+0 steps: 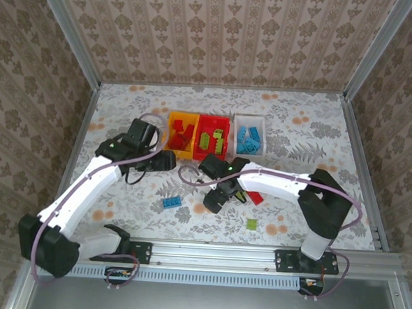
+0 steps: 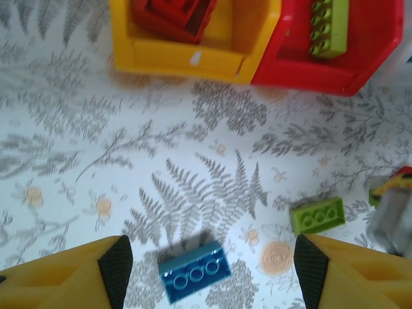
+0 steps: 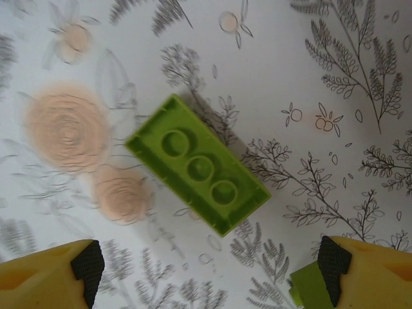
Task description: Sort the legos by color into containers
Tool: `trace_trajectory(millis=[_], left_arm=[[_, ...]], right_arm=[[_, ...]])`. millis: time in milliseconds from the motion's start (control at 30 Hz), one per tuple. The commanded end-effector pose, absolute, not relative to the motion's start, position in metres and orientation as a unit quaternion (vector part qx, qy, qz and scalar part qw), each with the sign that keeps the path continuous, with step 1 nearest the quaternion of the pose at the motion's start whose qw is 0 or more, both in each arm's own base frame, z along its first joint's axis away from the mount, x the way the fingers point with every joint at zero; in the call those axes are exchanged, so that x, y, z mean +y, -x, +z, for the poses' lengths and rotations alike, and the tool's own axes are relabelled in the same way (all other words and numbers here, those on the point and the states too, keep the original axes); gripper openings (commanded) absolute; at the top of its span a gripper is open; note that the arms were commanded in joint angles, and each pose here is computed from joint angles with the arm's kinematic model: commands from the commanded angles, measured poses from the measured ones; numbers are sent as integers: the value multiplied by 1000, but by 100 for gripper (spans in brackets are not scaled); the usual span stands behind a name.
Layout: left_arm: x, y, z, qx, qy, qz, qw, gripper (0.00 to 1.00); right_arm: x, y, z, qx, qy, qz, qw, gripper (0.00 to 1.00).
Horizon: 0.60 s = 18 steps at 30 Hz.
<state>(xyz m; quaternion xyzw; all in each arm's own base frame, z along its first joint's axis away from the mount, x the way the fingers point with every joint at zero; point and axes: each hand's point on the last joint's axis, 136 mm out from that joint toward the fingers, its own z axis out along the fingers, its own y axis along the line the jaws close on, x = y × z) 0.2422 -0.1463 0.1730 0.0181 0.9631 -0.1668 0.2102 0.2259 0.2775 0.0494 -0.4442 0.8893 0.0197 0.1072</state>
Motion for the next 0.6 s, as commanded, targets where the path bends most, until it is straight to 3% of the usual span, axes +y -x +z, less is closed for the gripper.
trace_trajectory(millis=[0, 267, 567], left_arm=[[-140, -228, 172, 961, 19, -181, 209, 71], [-132, -216, 168, 958, 48, -187, 213, 71], [-134, -217, 170, 956, 44, -194, 216, 70]], right_arm=[[272, -237, 41, 882, 461, -28, 98, 90], [278, -257, 21, 893, 438, -52, 91, 84], [282, -262, 9, 919, 389, -16, 62, 46]])
